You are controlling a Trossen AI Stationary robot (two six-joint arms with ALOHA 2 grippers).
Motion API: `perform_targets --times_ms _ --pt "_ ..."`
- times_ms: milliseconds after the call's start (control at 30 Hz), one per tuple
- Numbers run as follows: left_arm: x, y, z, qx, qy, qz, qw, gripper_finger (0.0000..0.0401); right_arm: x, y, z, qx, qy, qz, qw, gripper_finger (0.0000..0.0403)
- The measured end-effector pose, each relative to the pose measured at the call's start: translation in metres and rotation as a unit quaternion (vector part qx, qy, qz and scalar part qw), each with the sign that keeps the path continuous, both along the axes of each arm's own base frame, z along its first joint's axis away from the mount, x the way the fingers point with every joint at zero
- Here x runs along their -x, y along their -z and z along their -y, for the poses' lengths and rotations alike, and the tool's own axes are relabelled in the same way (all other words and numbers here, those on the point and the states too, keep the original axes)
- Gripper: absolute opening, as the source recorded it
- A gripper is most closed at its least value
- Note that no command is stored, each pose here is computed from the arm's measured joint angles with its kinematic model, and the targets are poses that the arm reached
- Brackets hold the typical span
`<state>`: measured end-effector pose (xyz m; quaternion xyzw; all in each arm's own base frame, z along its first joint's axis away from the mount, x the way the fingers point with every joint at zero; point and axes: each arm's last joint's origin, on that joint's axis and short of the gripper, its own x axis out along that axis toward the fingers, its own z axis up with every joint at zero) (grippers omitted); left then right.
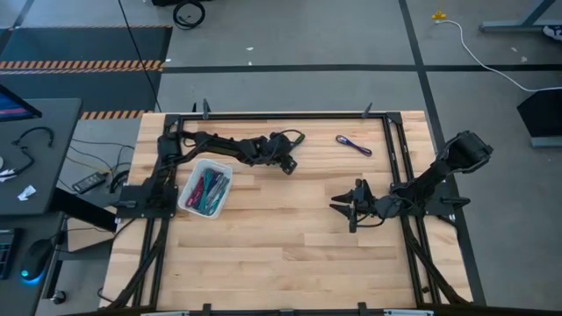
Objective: Pick and place USB-C Cables
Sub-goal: Put the green charger cable into the white bin
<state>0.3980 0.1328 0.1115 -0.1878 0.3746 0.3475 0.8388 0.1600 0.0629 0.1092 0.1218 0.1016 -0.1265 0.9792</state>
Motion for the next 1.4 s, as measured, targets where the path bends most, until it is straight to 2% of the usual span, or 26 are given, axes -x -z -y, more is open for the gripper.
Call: perform_targets --times_ms 200,500,533,633,767,867,1000,1200,1400 --pt "-0.001 0.002 0.0 0.002 0.01 -0.001 1.0 0.0204 0.0 -0.001 0.0 -0.005 -0.001 0.006 1.0 0.0123" --pt "0.001 -0.001 0.003 0.019 0.042 -0.011 0.999 0.0028 0.0 -0.001 -0.001 -0.01 -0.003 0.007 1.0 0.0123" --pt "0.002 -0.003 0.004 0.02 0.044 -0.013 0.999 0.002 0.0 -0.001 -0.001 -0.01 -0.004 0.007 1.0 0.0123" --pt "0.006 -0.017 0.015 0.019 0.051 -0.028 0.998 0.002 0.0 -0.001 -0.002 -0.018 -0.006 0.009 1.0 0.0123" --pt "0.016 -0.063 0.041 -0.017 0.056 -0.033 0.998 0.002 0.001 -0.001 -0.003 -0.02 -0.009 0.009 1.0 0.0123" --pt "0.032 -0.095 0.068 -0.047 0.043 -0.052 0.997 0.002 0.001 -0.001 -0.002 -0.012 -0.007 0.008 1.0 0.0123" --pt "0.061 -0.138 0.11 -0.06 0.012 -0.035 0.997 0.002 -0.001 -0.001 0.0 0.004 -0.001 0.005 1.0 0.0123" --pt "0.116 -0.17 0.168 -0.009 -0.048 -0.027 0.998 0.002 -0.003 -0.001 0.008 0.031 0.015 -0.002 0.999 0.0123" --pt "0.172 -0.181 0.204 0.058 -0.14 -0.064 0.986 0.002 -0.005 -0.001 0.014 0.033 0.035 -0.003 0.999 0.0123"
